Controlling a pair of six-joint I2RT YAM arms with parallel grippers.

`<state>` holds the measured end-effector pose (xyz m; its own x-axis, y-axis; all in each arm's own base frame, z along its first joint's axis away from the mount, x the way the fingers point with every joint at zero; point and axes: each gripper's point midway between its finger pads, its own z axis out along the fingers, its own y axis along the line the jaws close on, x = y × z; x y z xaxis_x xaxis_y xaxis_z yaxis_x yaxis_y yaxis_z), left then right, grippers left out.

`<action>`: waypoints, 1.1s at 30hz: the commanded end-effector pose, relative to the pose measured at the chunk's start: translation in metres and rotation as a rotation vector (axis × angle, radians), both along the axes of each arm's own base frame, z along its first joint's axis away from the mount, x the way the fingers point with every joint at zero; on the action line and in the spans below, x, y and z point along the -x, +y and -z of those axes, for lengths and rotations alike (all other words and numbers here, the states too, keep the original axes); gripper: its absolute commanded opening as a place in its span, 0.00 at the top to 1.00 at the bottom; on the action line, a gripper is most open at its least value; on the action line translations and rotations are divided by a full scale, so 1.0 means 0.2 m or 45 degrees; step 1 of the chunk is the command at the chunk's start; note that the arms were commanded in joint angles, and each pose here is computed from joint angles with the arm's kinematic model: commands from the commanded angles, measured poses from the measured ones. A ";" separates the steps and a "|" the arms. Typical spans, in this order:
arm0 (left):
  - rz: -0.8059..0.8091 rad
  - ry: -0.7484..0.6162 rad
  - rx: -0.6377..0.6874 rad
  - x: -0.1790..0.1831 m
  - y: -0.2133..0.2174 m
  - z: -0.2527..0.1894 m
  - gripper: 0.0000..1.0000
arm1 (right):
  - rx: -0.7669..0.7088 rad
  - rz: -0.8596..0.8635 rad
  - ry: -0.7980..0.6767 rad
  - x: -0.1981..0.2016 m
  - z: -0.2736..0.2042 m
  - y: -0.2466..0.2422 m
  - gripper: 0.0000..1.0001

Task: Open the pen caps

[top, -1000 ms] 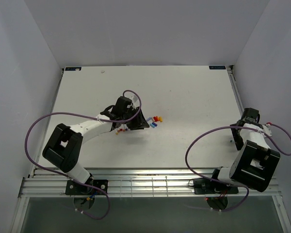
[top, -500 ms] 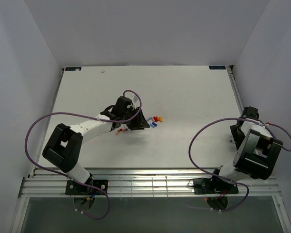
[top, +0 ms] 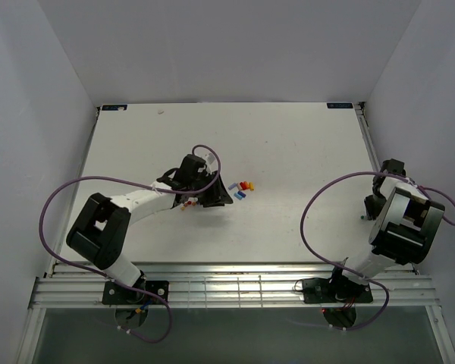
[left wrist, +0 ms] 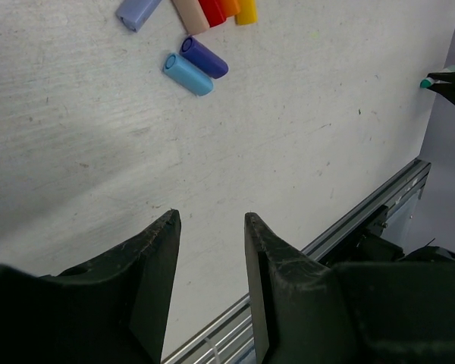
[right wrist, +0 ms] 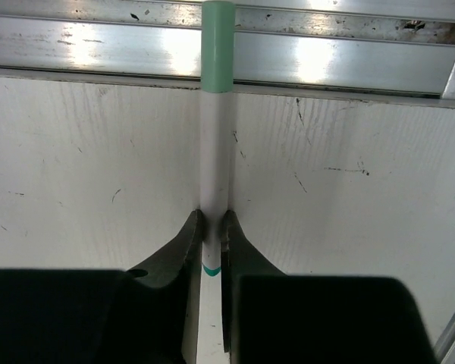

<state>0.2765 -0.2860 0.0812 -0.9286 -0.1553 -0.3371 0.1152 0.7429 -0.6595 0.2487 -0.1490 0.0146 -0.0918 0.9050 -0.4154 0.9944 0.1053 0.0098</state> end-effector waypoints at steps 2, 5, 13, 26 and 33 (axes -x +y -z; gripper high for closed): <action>0.023 -0.055 0.049 0.03 0.00 -0.07 0.50 | -0.118 0.008 0.175 0.20 0.15 0.11 0.92; 0.021 -0.055 0.045 0.04 0.00 -0.06 0.51 | -0.138 -0.058 0.105 0.17 0.16 0.15 0.92; -0.011 -0.122 0.062 0.01 0.01 -0.17 0.51 | -0.115 -0.695 -0.277 -0.20 -0.10 0.51 0.92; -0.125 -0.283 0.153 -0.12 0.14 -0.56 0.48 | -0.642 -2.289 -1.008 -0.17 -0.53 1.87 0.92; -0.106 -0.214 0.182 -0.06 0.13 -0.47 0.42 | -0.944 -2.569 -1.114 0.09 -0.59 2.30 0.92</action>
<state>0.2969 -0.2593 0.1771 -0.8309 -0.2913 -0.4741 0.1762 0.6705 -0.7207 0.2430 0.2754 0.1009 -0.8547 -0.0720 -0.5141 -0.4651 0.5462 0.6967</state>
